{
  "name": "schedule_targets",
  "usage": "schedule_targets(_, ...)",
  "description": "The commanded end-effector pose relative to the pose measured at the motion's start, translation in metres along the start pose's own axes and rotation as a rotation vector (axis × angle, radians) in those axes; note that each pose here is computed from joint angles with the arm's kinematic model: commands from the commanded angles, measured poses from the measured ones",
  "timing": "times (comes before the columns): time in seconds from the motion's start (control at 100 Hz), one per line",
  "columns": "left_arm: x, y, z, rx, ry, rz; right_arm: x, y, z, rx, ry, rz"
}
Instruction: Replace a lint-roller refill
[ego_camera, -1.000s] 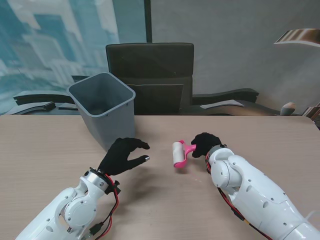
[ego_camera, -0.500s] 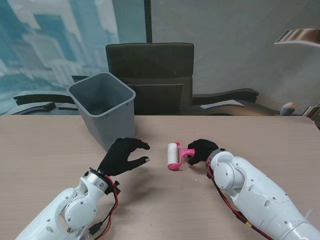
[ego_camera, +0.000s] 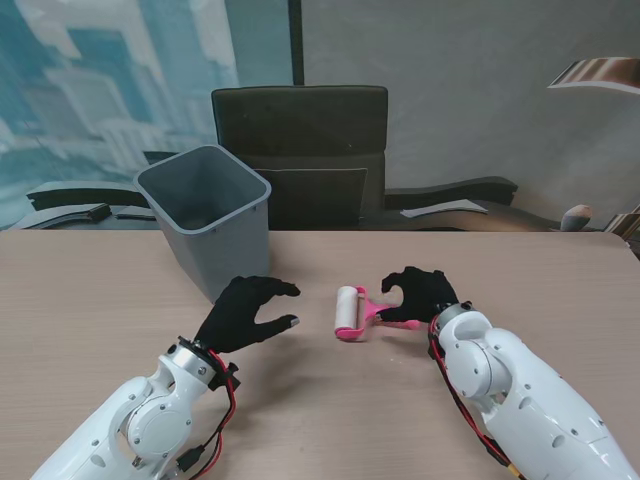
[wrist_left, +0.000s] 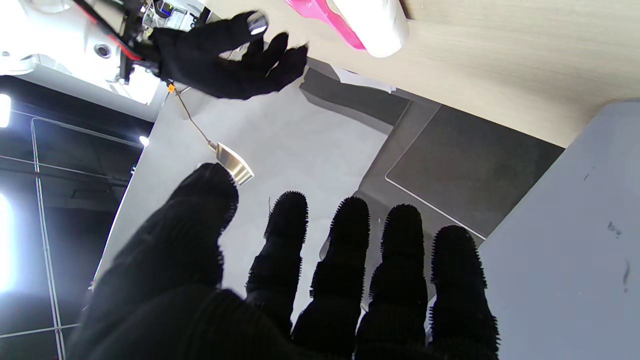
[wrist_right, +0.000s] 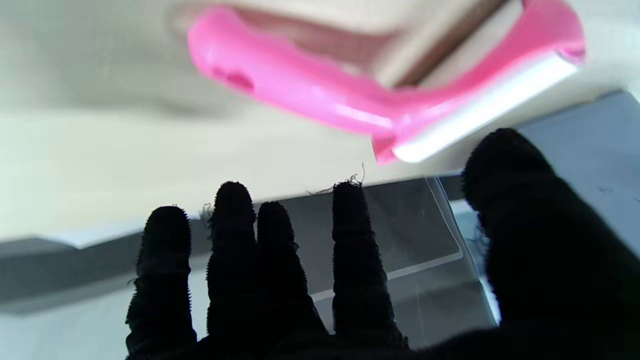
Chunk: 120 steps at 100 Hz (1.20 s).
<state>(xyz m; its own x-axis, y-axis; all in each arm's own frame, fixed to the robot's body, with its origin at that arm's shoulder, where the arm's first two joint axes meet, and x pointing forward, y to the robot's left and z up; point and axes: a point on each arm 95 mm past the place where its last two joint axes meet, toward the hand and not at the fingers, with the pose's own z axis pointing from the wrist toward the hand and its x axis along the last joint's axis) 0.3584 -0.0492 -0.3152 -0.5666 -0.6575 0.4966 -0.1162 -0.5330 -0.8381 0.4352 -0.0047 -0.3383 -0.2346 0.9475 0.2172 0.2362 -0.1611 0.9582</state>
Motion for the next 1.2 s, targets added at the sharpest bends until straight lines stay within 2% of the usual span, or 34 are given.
schedule_targets(0.0, 0.001, 0.001, -0.001, -0.015, 0.005, -0.002, 0.009, 0.009, -0.008, -0.03, 0.062, -0.007)
schedule_targets(0.15, 0.002, -0.001, -0.003, 0.011, 0.0, -0.005, 0.02, 0.041, -0.026, -0.194, 0.156, 0.002)
schedule_targets(0.24, 0.005, -0.002, -0.003, 0.022, -0.033, -0.074, 0.031, 0.056, -0.036, -0.268, 0.211, 0.05)
schedule_targets(0.33, 0.007, -0.002, -0.004, 0.019, -0.058, -0.139, 0.043, 0.063, -0.044, -0.311, 0.258, 0.119)
schedule_targets(0.43, 0.009, -0.003, -0.006, 0.022, -0.071, -0.214, 0.056, 0.063, -0.05, -0.344, 0.295, 0.183)
schedule_targets(0.52, 0.009, -0.004, -0.008, 0.03, -0.087, -0.272, 0.064, 0.058, -0.051, -0.353, 0.315, 0.223)
schedule_targets(0.62, 0.008, -0.006, -0.01, 0.039, -0.101, -0.29, 0.071, 0.05, -0.052, -0.349, 0.33, 0.257)
schedule_targets(0.73, 0.007, -0.007, -0.011, 0.045, -0.104, -0.282, 0.074, 0.037, -0.05, -0.356, 0.346, 0.282)
schedule_targets(0.85, 0.007, -0.007, -0.011, 0.053, -0.105, -0.268, 0.071, 0.025, -0.05, -0.351, 0.315, 0.299)
schedule_targets(0.98, 0.006, -0.007, -0.009, 0.063, -0.093, -0.234, 0.066, 0.019, -0.046, -0.294, 0.308, 0.322)
schedule_targets(1.19, 0.005, -0.005, -0.007, 0.051, -0.095, -0.214, 0.068, 0.014, -0.041, -0.26, 0.321, 0.339)
